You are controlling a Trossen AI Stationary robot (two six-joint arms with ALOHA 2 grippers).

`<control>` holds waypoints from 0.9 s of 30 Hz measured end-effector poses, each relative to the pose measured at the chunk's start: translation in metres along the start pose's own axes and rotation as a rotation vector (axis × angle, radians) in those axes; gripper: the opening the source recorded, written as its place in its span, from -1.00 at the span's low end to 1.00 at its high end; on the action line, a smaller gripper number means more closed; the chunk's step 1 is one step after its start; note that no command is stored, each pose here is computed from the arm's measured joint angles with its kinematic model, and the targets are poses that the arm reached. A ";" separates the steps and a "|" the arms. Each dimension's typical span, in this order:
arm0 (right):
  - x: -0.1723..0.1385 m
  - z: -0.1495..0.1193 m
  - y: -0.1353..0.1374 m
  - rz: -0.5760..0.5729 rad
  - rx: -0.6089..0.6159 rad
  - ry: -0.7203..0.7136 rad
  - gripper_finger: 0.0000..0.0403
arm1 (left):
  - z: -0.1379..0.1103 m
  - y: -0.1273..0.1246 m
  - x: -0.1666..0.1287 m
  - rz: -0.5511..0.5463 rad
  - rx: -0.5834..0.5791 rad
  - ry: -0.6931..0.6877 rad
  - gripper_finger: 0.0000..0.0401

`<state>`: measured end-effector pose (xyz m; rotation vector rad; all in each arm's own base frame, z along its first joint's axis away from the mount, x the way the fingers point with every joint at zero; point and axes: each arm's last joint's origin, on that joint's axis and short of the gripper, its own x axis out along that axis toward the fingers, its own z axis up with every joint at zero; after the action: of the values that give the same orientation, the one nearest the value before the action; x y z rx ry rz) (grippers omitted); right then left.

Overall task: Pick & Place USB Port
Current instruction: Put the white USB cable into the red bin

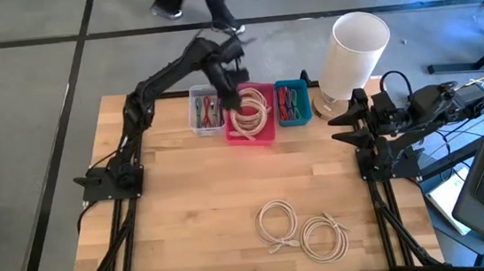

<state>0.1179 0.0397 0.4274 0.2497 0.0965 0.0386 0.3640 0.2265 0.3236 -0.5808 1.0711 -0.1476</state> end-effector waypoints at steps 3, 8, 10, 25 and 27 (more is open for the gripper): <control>0.000 0.000 0.000 0.001 -0.002 -0.002 -0.08 | -0.004 -0.048 0.009 -0.082 0.115 0.049 -0.16; 0.000 0.000 0.000 0.000 -0.003 -0.003 -0.08 | -0.007 -0.142 0.039 -0.157 0.438 0.041 -0.22; 0.000 0.000 0.000 0.000 0.000 -0.003 -0.08 | -0.012 -0.174 0.061 -0.191 0.543 0.065 -0.23; 0.009 -0.004 0.002 -0.007 0.017 0.021 -0.08 | -0.017 -0.226 0.180 -0.003 0.533 0.108 -0.26; 0.011 -0.005 0.003 -0.009 0.025 0.027 -0.08 | -0.017 -0.222 0.191 0.039 0.469 0.118 -0.26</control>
<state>0.1287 0.0443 0.4222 0.2734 0.1253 0.0320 0.4781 -0.0404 0.2820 -0.1292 1.1140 -0.3911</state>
